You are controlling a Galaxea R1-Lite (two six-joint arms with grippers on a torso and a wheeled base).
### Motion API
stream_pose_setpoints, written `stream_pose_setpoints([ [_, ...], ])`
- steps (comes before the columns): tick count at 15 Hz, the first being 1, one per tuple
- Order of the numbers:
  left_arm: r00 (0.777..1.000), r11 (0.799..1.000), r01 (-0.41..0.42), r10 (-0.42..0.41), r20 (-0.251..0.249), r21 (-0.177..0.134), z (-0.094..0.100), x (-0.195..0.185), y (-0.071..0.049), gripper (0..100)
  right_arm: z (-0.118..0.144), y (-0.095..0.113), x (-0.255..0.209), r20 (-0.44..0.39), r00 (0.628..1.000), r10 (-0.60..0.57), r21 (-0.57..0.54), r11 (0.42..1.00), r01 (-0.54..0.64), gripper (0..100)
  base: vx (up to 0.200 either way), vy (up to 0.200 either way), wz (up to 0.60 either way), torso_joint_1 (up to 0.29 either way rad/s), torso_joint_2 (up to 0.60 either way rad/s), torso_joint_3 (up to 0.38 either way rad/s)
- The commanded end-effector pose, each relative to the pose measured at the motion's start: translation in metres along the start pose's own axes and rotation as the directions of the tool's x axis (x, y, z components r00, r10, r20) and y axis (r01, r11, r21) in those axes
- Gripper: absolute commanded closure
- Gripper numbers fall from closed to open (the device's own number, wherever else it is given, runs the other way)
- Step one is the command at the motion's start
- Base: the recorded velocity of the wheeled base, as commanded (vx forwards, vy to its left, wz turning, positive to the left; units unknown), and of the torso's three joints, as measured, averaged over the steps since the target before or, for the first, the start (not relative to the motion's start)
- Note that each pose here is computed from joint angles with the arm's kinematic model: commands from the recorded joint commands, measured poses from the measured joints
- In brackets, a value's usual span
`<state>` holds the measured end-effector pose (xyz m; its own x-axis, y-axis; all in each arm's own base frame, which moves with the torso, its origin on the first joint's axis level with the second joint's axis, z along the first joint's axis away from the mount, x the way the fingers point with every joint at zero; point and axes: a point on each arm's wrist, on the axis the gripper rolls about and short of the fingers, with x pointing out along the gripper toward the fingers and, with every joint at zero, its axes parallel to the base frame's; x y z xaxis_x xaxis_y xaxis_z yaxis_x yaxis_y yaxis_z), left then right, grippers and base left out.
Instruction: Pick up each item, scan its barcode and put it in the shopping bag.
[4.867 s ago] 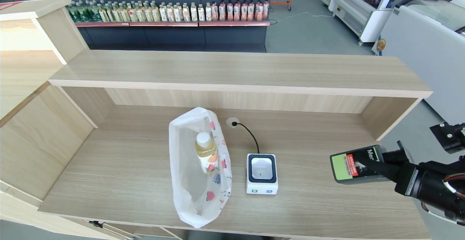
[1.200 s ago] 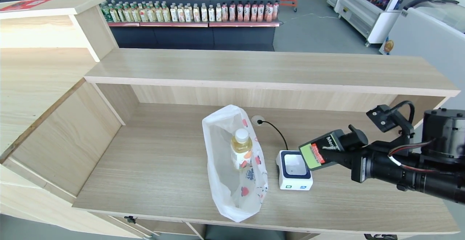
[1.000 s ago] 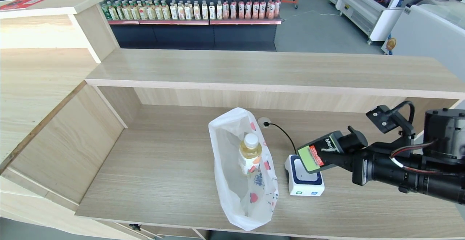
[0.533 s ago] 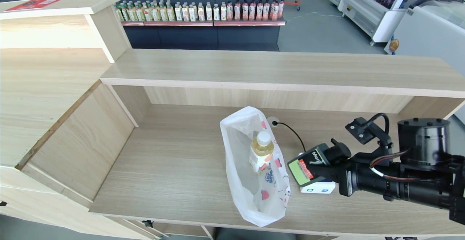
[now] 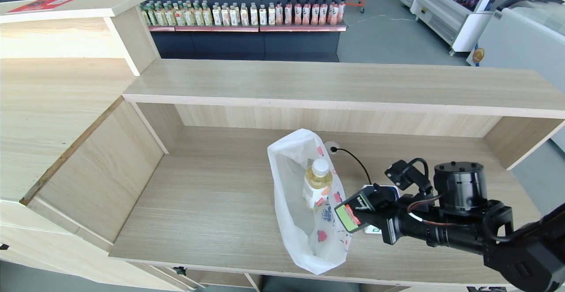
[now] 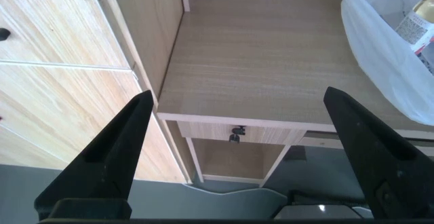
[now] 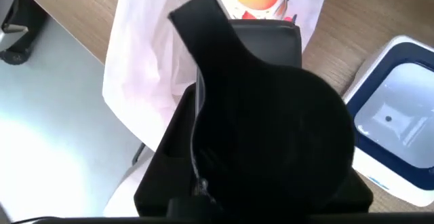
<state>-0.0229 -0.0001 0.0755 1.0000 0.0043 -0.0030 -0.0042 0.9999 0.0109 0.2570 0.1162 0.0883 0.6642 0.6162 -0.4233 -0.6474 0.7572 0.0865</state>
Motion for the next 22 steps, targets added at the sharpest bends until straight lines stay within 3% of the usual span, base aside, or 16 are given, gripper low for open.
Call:
stream_pose_setpoints([
  [1, 1.000, 1.000, 0.000, 0.000, 0.000, 0.000, 0.000, 0.000, 0.000, 0, -0.020, 0.000, 0.029, -0.064, 0.998, 0.029, 0.000, 1.000, -0.029, 100, 0.000, 0.000, 0.00, 0.000, 0.00, 0.000],
  [9, 1.000, 1.000, 0.000, 0.000, 0.000, 0.000, 0.000, 0.000, 0.000, 0, -0.028, 0.010, 0.088, -0.031, 0.996, 0.081, -0.071, 0.994, -0.083, 100, 0.000, 0.000, 0.00, 0.000, 0.00, 0.000],
  [16, 1.000, 1.000, 0.000, 0.000, 0.000, 0.000, 0.000, 0.000, 0.000, 0, -0.041, 0.010, 0.102, -0.032, 0.997, 0.068, -0.182, 0.981, -0.072, 100, 0.000, 0.000, 0.00, 0.000, 0.00, 0.000],
  [17, 1.000, 1.000, 0.000, 0.000, 0.000, 0.000, 0.000, 0.000, 0.000, 0, -0.042, 0.011, 0.102, -0.034, 0.997, 0.069, -0.183, 0.980, -0.074, 0, 0.000, 0.000, 0.00, 0.000, 0.00, 0.000],
  [20, 1.000, 1.000, 0.000, 0.000, 0.000, 0.000, 0.000, 0.000, 0.000, 0, -0.028, 0.013, 0.092, 0.002, 0.997, 0.072, -0.161, 0.984, -0.071, 0, 0.000, 0.000, 0.00, 0.000, 0.00, 0.000],
  [22, 1.000, 1.000, 0.000, 0.000, 0.001, 0.000, 0.000, 0.000, 0.000, 0, -0.006, 0.016, 0.069, 0.070, 0.995, 0.066, -0.038, 0.997, -0.064, 0, 0.000, 0.000, 0.00, 0.000, 0.00, 0.000],
])
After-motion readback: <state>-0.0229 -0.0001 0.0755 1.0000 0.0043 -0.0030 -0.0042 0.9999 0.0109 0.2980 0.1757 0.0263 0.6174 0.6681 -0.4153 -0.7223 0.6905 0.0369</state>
